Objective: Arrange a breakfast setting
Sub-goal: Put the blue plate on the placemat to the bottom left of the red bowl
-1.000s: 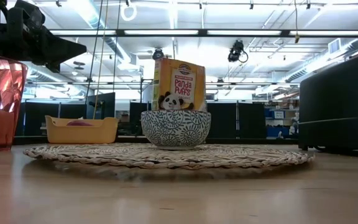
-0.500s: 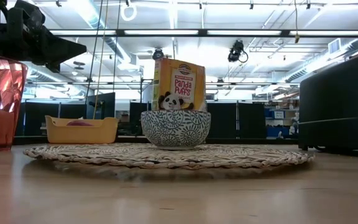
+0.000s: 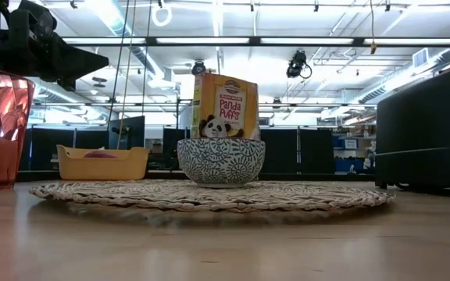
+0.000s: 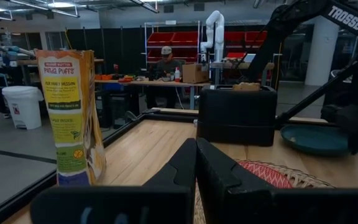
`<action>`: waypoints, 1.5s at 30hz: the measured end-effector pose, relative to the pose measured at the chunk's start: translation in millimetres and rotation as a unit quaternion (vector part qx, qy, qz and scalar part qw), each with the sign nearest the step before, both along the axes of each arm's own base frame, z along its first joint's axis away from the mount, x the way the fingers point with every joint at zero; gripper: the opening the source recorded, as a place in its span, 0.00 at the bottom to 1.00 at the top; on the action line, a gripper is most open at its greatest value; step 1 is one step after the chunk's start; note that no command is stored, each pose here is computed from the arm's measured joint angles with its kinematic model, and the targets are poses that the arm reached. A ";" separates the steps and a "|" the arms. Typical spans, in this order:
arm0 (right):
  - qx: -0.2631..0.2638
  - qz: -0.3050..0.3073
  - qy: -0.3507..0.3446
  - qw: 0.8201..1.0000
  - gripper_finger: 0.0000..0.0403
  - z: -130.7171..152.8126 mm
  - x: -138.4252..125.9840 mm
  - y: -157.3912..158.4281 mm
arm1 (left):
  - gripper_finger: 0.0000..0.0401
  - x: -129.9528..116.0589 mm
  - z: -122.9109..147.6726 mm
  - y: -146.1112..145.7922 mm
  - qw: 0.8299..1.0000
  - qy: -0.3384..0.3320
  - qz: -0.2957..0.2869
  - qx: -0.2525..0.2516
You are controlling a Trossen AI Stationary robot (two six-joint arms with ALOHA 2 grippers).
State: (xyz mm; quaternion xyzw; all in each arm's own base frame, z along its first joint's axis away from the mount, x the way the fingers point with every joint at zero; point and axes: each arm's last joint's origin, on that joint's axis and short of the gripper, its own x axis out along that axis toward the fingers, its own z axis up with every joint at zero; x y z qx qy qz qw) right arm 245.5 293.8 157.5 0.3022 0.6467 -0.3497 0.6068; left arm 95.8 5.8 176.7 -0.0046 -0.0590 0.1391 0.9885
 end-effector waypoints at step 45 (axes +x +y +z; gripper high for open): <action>-0.163 0.727 0.002 0.667 0.04 17.5 77.7 46.0 | 0.04 0.0 0.1 0.0 1.000 0.000 0.000 0.000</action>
